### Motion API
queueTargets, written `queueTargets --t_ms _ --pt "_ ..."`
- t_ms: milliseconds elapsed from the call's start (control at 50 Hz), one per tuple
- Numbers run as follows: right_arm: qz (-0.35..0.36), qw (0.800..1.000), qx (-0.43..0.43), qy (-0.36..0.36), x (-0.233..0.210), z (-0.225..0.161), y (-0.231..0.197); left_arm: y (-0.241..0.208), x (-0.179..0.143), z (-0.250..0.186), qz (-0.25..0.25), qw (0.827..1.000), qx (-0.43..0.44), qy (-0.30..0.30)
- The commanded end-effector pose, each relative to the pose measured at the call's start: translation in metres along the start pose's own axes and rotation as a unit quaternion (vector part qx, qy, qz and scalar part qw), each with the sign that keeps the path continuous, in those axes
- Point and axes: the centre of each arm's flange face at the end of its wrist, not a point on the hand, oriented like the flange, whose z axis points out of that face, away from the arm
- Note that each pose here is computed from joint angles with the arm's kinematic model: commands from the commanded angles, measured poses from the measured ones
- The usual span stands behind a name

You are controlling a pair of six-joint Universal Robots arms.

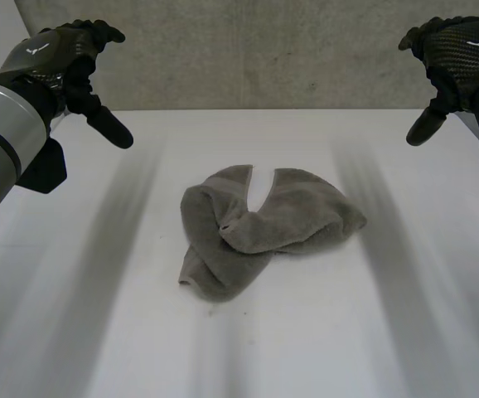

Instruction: Fold the towel.

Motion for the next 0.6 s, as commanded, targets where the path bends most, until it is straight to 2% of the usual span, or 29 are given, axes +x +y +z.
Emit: queueTargets --t_ms 20,180,360,460,500,520,560,600 --pt "0.025 0.999 -0.023 -0.012 -0.002 0.005 0.007 0.001 0.000 0.001 0.005 1.000 -0.004 0.001" --pt "0.028 0.999 -0.033 -0.014 -0.003 0.008 0.014 0.011 0.000 0.004 0.033 0.999 -0.017 0.001" --pt "0.022 0.999 -0.030 -0.021 -0.004 0.009 0.014 0.015 0.002 0.005 0.038 0.999 -0.022 0.006" --pt "0.003 0.996 -0.033 -0.083 -0.017 0.016 0.022 0.031 0.004 0.016 0.040 0.998 -0.039 0.015" --pt "-0.016 0.988 -0.032 -0.149 -0.031 0.023 0.034 0.052 0.009 0.034 0.053 0.997 -0.053 0.036" --pt "-0.016 0.988 -0.032 -0.149 -0.031 0.023 0.034 0.052 0.009 0.034 0.053 0.997 -0.053 0.036" --pt "-0.021 0.977 -0.027 -0.208 -0.047 0.036 0.045 0.063 0.013 0.045 0.066 0.995 -0.057 0.056" --pt "-0.017 0.973 -0.032 -0.228 -0.052 0.046 0.055 0.088 0.022 0.065 0.100 0.987 -0.064 0.109"
